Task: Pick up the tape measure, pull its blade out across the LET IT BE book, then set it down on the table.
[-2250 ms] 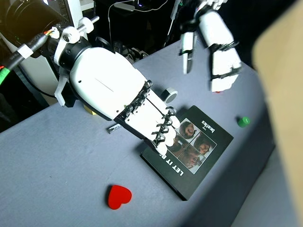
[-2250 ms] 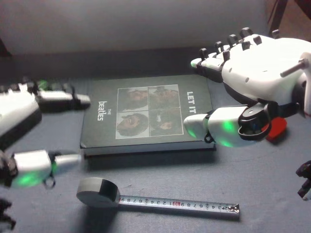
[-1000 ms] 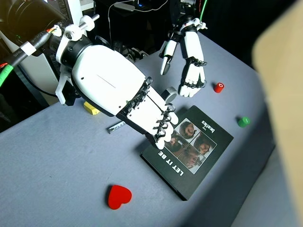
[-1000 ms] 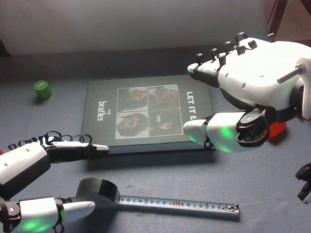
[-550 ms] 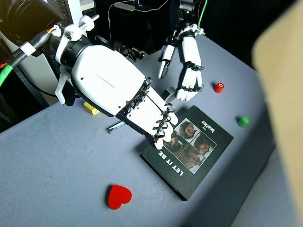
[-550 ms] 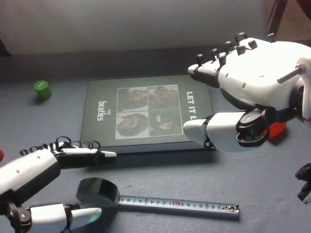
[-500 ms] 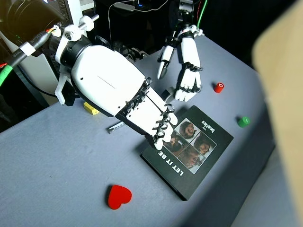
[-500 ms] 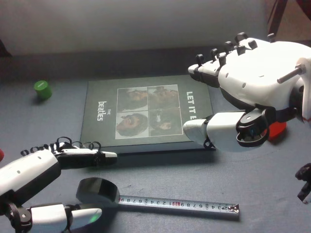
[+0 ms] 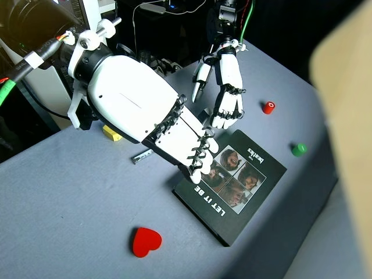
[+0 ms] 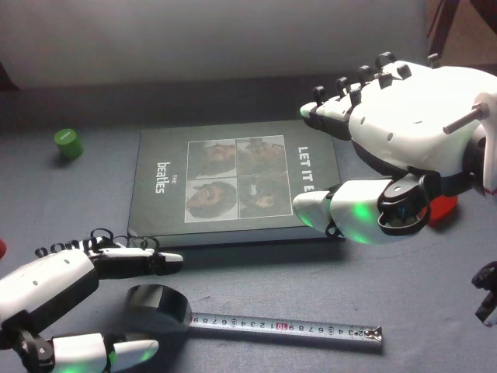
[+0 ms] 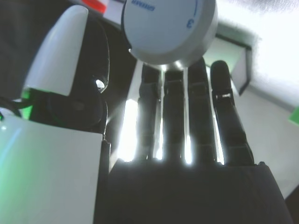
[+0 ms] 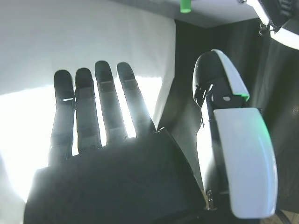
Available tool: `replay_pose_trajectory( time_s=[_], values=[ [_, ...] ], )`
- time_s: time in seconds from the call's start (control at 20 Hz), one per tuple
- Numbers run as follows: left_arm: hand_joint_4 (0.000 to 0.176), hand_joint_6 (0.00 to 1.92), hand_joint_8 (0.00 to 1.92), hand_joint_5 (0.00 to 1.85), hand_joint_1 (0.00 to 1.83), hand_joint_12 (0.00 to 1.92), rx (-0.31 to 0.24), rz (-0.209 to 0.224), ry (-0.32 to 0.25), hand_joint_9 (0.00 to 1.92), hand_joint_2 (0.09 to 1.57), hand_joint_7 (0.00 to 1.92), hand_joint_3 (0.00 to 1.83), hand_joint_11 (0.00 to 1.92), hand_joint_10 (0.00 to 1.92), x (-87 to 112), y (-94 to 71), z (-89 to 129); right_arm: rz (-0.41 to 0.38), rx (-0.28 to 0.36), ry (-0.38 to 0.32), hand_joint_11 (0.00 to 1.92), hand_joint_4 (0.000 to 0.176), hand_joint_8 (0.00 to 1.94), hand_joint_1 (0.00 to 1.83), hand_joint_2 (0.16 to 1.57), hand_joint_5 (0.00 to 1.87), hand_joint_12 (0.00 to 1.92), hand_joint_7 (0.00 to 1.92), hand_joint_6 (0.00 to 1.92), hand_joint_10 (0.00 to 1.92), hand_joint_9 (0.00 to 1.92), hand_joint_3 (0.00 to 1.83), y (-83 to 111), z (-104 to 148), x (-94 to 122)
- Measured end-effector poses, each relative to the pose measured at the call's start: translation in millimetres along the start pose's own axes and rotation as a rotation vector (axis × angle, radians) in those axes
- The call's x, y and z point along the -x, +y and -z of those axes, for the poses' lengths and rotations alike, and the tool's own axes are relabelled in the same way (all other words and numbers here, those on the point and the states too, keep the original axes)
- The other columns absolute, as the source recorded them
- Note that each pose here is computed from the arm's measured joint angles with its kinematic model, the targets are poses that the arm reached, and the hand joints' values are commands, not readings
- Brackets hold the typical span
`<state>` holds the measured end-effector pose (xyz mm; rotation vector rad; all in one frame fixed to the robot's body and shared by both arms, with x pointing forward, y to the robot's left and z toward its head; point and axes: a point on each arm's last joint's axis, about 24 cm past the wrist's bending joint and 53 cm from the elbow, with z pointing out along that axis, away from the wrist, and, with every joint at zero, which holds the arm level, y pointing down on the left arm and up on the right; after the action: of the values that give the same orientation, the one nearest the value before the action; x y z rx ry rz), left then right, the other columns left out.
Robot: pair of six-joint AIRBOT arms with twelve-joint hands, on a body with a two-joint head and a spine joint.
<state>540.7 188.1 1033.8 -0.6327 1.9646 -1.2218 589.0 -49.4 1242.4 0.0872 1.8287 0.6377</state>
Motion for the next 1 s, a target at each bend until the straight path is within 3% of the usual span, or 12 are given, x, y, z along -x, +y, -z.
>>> replay_pose_trajectory(
  time_s=[0.4,0.7,0.8,0.85,0.9,0.95,1.0],
  values=[
    [0.000,0.00,0.00,0.50,0.99,0.96,0.008,-0.020,-0.010,0.42,1.07,0.50,0.00,0.03,0.01,0.5,8.2,-5,0.000,0.001,0.000,0.00,0.000,0.00,0.14,1.20,0.17,0.62,0.21,0.00,0.00,0.17,0.00,0.3,0,0],
    [0.000,0.00,0.00,0.49,0.99,0.95,0.009,-0.058,-0.007,0.41,1.07,0.50,0.00,0.02,0.00,1.9,9.9,-7,-0.001,0.004,0.001,0.00,0.000,0.00,0.12,1.21,0.16,0.60,0.20,0.00,0.00,0.16,0.00,1.0,0,0],
    [0.000,0.01,0.01,0.74,1.15,0.93,0.006,-0.063,-0.001,0.68,1.11,0.72,0.00,0.31,0.02,-2.9,11.4,-9,-0.002,0.005,0.003,0.00,0.000,0.00,0.13,1.20,0.18,0.63,0.21,0.00,0.00,0.18,0.00,1.2,0,-1],
    [0.000,0.85,0.00,0.88,1.15,0.94,0.006,-0.063,0.001,0.90,1.16,0.90,0.00,0.58,0.06,-4.6,11.8,-10,-0.001,0.005,0.002,0.00,0.000,0.00,0.14,1.20,0.18,0.64,0.22,0.00,0.00,0.18,0.00,1.3,0,0],
    [0.000,1.00,0.72,0.81,1.33,1.05,0.004,-0.072,0.002,0.92,1.14,0.98,0.00,0.73,1.02,-6.6,11.9,-11,-0.001,0.005,0.002,0.00,0.000,0.00,0.14,1.20,0.18,0.63,0.22,0.00,0.00,0.18,0.00,1.3,0,0],
    [0.000,0.96,0.96,0.82,1.36,1.16,-0.010,-0.074,-0.004,0.91,1.14,0.97,0.00,0.84,1.26,-5.1,8.8,-11,-0.001,0.005,0.002,0.00,0.000,0.00,0.14,1.20,0.18,0.61,0.22,0.00,0.00,0.18,0.00,1.2,0,-1],
    [0.000,0.90,1.05,0.85,1.37,1.22,-0.020,-0.080,-0.005,0.90,1.14,0.95,0.00,0.92,1.32,-4.6,6.4,-12,-0.001,0.006,0.003,0.00,0.000,0.00,0.14,1.20,0.18,0.60,0.22,0.00,0.00,0.18,0.00,1.6,0,-1]
  ],
)
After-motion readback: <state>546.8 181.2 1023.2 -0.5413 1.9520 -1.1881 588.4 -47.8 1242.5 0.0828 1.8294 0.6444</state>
